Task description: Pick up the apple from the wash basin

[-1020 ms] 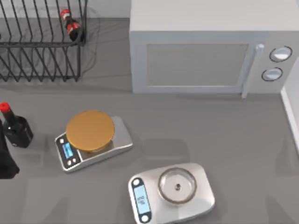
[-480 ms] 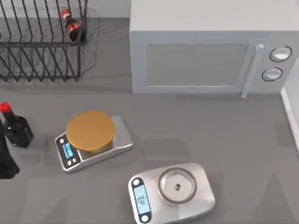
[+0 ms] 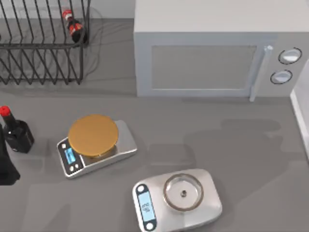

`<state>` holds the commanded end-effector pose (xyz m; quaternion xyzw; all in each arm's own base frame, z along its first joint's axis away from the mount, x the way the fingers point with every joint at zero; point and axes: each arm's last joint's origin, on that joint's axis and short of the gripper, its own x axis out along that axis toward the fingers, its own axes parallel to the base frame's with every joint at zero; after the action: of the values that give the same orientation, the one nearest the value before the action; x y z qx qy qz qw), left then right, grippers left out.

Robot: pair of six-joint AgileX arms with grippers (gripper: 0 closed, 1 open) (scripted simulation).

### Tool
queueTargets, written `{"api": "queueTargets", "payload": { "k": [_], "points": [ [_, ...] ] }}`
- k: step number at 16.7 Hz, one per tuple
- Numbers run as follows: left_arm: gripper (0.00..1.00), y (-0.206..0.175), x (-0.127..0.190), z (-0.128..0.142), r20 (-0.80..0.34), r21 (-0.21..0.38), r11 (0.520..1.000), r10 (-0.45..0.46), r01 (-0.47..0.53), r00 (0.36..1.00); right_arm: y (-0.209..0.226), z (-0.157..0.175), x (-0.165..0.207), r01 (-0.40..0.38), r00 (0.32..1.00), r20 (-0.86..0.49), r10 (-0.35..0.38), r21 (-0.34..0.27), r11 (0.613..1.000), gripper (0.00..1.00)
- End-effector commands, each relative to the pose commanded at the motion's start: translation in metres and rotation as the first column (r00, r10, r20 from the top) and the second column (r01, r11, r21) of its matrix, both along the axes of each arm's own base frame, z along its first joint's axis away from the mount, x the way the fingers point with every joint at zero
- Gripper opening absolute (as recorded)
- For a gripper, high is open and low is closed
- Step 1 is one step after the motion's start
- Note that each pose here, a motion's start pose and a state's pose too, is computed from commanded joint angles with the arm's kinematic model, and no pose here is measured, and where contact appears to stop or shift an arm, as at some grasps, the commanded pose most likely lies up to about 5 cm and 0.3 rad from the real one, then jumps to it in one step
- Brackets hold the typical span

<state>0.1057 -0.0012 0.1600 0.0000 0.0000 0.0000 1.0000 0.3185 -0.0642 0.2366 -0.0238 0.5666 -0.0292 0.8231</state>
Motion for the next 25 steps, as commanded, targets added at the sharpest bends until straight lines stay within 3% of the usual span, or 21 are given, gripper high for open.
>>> {"api": "queueTargets", "payload": {
  "k": [4,8,16,25],
  "points": [
    [1.0,0.0,0.0,0.0,0.0,0.0,1.0,0.0,0.0,1.0,-0.024,-0.045,0.051,0.008,0.972,-0.234,0.003,0.044,0.999,1.0],
    [1.0,0.0,0.0,0.0,0.0,0.0,1.0,0.0,0.0,1.0,-0.038,-0.074,0.072,0.015,0.938,-0.345,0.011,0.072,0.997,1.0],
    [1.0,0.0,0.0,0.0,0.0,0.0,1.0,0.0,0.0,1.0,-0.037,-0.084,0.075,0.012,0.933,-0.359,0.016,0.076,0.997,1.0],
    [1.0,0.0,0.0,0.0,0.0,0.0,1.0,0.0,0.0,1.0,-0.04,-0.213,0.079,0.014,0.939,-0.343,0.011,0.071,0.997,1.0]
  ]
}}
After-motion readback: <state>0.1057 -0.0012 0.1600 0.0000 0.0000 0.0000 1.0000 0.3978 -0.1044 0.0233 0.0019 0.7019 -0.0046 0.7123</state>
